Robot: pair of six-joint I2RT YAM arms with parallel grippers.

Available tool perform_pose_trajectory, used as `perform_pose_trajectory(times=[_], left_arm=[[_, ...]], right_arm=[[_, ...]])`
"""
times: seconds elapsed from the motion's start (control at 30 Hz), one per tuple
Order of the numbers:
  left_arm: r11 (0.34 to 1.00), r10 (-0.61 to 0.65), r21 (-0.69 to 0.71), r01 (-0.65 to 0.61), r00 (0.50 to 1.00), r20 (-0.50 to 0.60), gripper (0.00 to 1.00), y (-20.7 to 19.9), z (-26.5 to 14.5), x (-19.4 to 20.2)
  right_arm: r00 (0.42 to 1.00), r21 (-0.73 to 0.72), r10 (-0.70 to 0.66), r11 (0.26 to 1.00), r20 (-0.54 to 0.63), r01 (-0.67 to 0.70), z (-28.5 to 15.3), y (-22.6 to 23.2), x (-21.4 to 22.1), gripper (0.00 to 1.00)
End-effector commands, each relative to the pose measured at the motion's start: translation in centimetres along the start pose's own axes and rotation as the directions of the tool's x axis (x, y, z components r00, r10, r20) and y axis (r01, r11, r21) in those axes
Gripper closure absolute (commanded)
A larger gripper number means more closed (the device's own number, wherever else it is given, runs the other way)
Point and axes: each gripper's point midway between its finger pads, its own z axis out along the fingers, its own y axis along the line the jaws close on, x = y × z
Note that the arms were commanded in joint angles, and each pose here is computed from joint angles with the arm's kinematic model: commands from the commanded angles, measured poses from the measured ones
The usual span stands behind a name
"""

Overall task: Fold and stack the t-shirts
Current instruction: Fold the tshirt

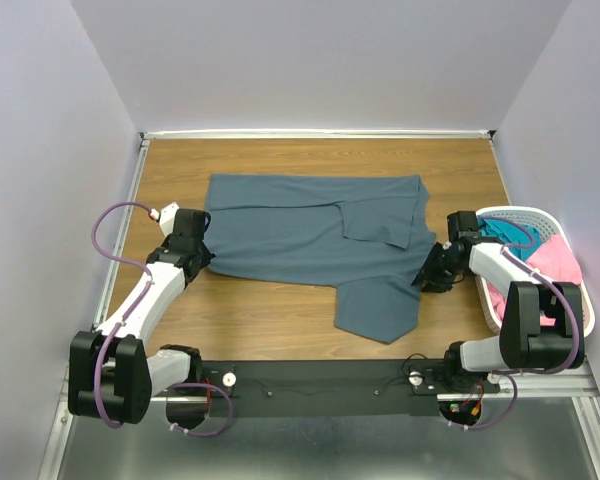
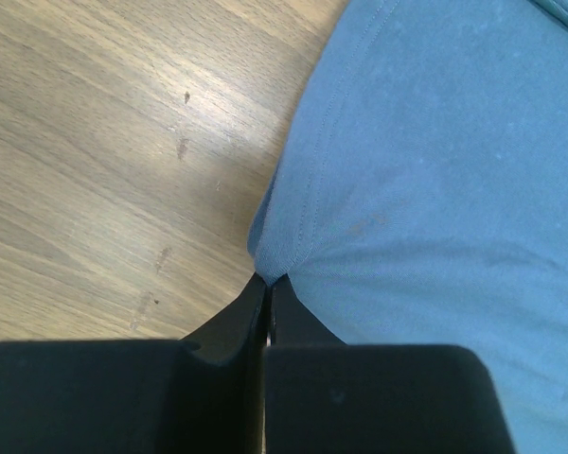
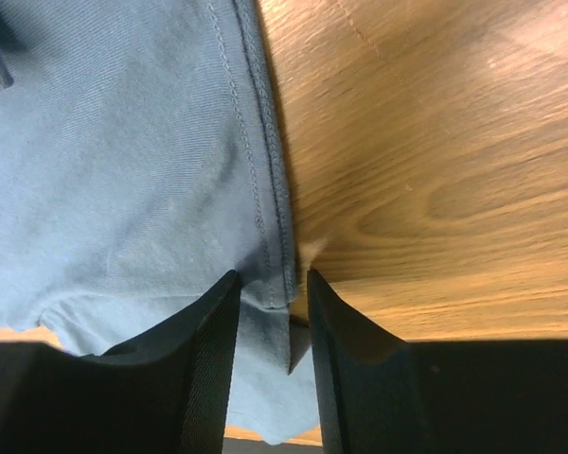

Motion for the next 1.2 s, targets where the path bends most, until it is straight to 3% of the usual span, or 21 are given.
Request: perform_pose_trajectory(times=[0.0, 0.03, 0.13, 0.17, 0.63, 1.17], left_arm=[[1.0, 0.002, -0.004, -0.002, 1.0, 0.022, 0.95, 0.2, 0.0, -0.2], [1.0, -0.002, -0.008, 0.002, 1.0, 0.025, 0.95, 0.3, 0.0, -0.3], [1.0, -0.011, -0.015, 0.011, 0.999, 0.035, 0.95, 0.4, -0.2, -0.5], [1.0, -0.013, -0.016, 0.014, 0.999, 0.035, 0.95, 0.5, -0.2, -0.5], [0.999, -0.034, -0.036, 0.035, 0.999, 0.014, 0.95, 1.0, -0.5, -1.4], [0.997, 0.048, -0.055, -0.05, 0.998, -0.035, 0.95, -1.0, 2.7, -4.4]], right_arm=[[1.0, 0.017, 0.007, 1.0, -0.026, -0.007, 1.0, -0.7, 1.2, 0.62], [1.0, 0.02, 0.003, 1.0, -0.02, -0.003, 1.0, -0.8, 1.1, 0.66], [0.999, 0.047, -0.02, 0.999, 0.039, 0.018, 0.2, -1.0, -0.2, 0.97], [0.998, 0.052, -0.022, 0.998, 0.054, 0.019, -0.1, -1.0, -0.5, 1.0], [0.971, -0.008, -0.073, 0.997, 0.228, 0.077, -6.2, 3.3, -6.7, 1.0], [0.959, -0.013, -0.127, 0.991, 0.254, 0.135, -4.5, 7.4, -13.8, 1.0]])
